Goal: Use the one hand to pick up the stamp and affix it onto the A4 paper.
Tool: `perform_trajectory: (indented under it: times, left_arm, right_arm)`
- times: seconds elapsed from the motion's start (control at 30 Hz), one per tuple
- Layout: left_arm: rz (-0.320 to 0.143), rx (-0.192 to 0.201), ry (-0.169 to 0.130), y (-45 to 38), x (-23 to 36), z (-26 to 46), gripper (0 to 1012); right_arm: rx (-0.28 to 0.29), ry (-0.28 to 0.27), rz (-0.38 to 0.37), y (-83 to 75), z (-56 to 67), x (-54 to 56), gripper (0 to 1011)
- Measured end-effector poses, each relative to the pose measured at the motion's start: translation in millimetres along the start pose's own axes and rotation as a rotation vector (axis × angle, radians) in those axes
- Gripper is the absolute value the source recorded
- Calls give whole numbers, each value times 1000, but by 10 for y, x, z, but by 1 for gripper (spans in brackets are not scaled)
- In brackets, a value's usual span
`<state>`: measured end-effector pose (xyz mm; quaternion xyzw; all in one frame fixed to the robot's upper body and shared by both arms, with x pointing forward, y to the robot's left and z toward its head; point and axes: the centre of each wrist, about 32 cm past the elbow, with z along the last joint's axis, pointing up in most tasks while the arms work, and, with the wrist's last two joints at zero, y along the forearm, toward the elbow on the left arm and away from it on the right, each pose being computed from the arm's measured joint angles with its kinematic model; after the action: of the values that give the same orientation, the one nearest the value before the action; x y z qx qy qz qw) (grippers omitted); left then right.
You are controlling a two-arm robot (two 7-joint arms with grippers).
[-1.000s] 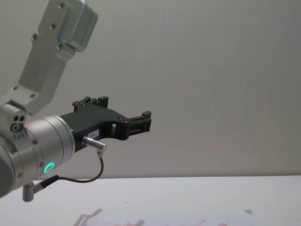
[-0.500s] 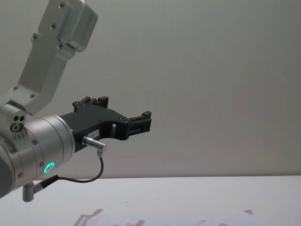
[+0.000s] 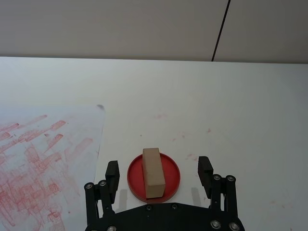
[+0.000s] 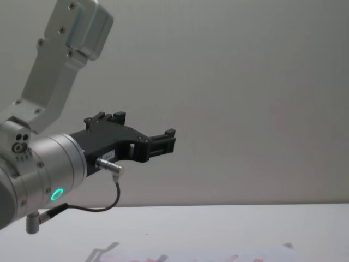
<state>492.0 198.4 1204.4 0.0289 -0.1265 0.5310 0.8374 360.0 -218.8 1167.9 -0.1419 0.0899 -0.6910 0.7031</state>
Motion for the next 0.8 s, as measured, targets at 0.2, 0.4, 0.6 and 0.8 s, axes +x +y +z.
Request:
perform_trajectory:
  times: [0.2,0.4,0.6,0.8]
  left_arm:
    - [0,0,0,0,0,0,1001]
    - [0,0,0,0,0,0,1001]
    - [0,0,0,0,0,0,1001]
    - [0,0,0,0,0,0,1001]
  right_arm:
    - [-26,4,1,30,-8,5,1001]
    - [-45,5,0,64,-11,16,1001]
    - [-61,4,2,111,-16,26,1001]
    - [-74,4,7,159,-23,31,1001]
